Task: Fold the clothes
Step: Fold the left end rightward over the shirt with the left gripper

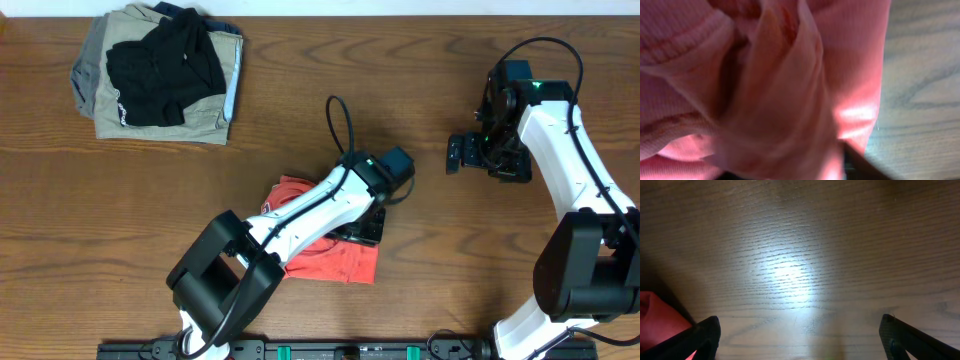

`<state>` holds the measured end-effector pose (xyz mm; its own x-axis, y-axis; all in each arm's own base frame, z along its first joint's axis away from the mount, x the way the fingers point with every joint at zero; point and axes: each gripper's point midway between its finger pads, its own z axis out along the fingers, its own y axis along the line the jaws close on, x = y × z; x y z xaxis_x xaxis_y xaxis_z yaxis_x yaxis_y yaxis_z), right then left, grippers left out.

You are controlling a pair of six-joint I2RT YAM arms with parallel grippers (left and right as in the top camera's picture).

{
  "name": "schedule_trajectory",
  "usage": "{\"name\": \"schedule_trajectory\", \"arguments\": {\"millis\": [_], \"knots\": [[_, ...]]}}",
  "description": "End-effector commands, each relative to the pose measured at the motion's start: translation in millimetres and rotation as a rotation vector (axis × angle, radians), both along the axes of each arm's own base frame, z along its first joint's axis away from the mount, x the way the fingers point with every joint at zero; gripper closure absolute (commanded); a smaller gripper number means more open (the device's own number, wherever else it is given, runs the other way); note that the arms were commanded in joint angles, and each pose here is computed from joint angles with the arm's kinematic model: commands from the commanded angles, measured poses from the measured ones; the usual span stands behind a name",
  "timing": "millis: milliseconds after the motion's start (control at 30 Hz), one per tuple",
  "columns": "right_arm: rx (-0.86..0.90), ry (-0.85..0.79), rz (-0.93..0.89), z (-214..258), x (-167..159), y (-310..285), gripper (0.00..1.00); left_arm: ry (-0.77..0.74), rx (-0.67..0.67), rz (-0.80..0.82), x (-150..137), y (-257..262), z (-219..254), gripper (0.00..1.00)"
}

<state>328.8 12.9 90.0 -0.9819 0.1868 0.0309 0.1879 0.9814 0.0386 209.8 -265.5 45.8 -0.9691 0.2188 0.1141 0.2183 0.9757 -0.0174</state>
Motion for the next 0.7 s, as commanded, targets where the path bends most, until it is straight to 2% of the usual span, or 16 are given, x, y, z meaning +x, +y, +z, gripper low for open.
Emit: {"name": "schedule_trajectory", "arguments": {"millis": [0, 100, 200, 367, 667], "knots": [[-0.01, -0.029, -0.008, 8.7, 3.5, -0.5, 0.01, 0.017, 0.002, 0.011, -4.6, 0.8, 5.3, 0.25], [-0.01, -0.03, -0.008, 8.7, 3.5, -0.5, 0.01, 0.033, 0.021, 0.011, -7.6, 4.3, 13.1, 0.26], [-0.01, -0.03, -0.006, 8.7, 3.5, 0.2, 0.01, 0.028, 0.015, 0.011, -5.9, 2.5, 32.0, 0.31], [-0.01, -0.03, -0.008, 8.7, 3.5, -0.5, 0.01, -0.05, -0.038, 0.01, 8.1, -4.9, 59.0, 0.31], [-0.01, -0.029, -0.006, 8.7, 3.4, 0.1, 0.01, -0.024, 0.001, 0.036, 7.1, 6.2, 45.0, 0.31]]}}
